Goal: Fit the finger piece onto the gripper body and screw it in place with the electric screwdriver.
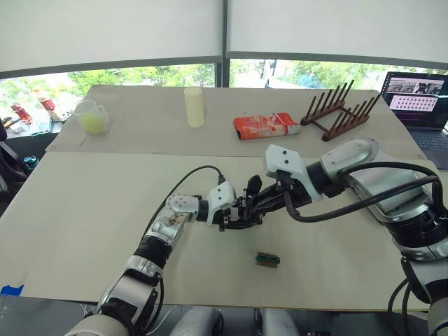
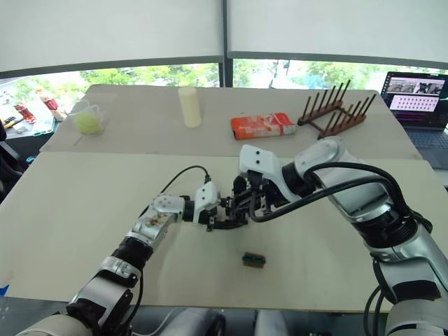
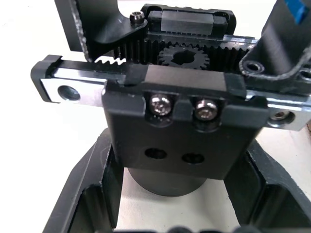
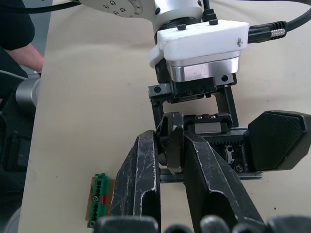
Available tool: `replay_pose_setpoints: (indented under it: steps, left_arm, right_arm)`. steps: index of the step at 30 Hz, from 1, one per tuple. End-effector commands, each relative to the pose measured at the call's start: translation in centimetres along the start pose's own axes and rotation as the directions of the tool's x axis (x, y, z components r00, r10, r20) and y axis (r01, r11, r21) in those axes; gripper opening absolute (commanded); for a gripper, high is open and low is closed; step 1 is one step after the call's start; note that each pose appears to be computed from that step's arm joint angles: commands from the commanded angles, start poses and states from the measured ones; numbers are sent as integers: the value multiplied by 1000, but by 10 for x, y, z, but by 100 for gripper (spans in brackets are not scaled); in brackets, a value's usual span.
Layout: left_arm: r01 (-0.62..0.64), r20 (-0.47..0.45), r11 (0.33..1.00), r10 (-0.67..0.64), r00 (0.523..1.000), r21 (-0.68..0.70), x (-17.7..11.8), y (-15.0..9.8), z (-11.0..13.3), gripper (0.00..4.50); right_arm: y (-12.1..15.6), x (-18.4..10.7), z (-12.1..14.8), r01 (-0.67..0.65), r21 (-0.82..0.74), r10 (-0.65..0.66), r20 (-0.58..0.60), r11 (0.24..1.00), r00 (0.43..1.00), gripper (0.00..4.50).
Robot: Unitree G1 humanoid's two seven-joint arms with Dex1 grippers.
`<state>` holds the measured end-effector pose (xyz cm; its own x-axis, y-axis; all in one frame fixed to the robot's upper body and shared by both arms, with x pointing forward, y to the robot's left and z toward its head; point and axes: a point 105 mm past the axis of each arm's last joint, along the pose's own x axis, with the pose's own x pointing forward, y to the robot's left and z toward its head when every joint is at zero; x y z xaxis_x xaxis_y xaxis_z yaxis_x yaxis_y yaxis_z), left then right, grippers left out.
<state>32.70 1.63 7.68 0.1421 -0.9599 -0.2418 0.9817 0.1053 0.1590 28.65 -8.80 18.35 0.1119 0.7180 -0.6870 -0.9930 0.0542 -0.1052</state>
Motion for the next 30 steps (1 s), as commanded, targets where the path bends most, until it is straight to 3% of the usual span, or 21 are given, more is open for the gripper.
replay_pose_setpoints:
  steps: [1, 20, 30]
  left_arm:
    - [-23, 65, 999, 21, 998, 32, 0, 6, 19, 231]
    - [-3, 61, 999, 1, 998, 38, -1, 4, 19, 231]
    - [-4, 64, 999, 1, 998, 36, 0, 3, 19, 231]
  right_arm:
    - [1, 10, -30, -13, 99, 22, -84, 995, 996, 29]
    - [-5, 19, -33, -127, -8, 126, -89, 992, 988, 29]
    - [1, 17, -13, -152, -20, 151, -56, 988, 987, 29]
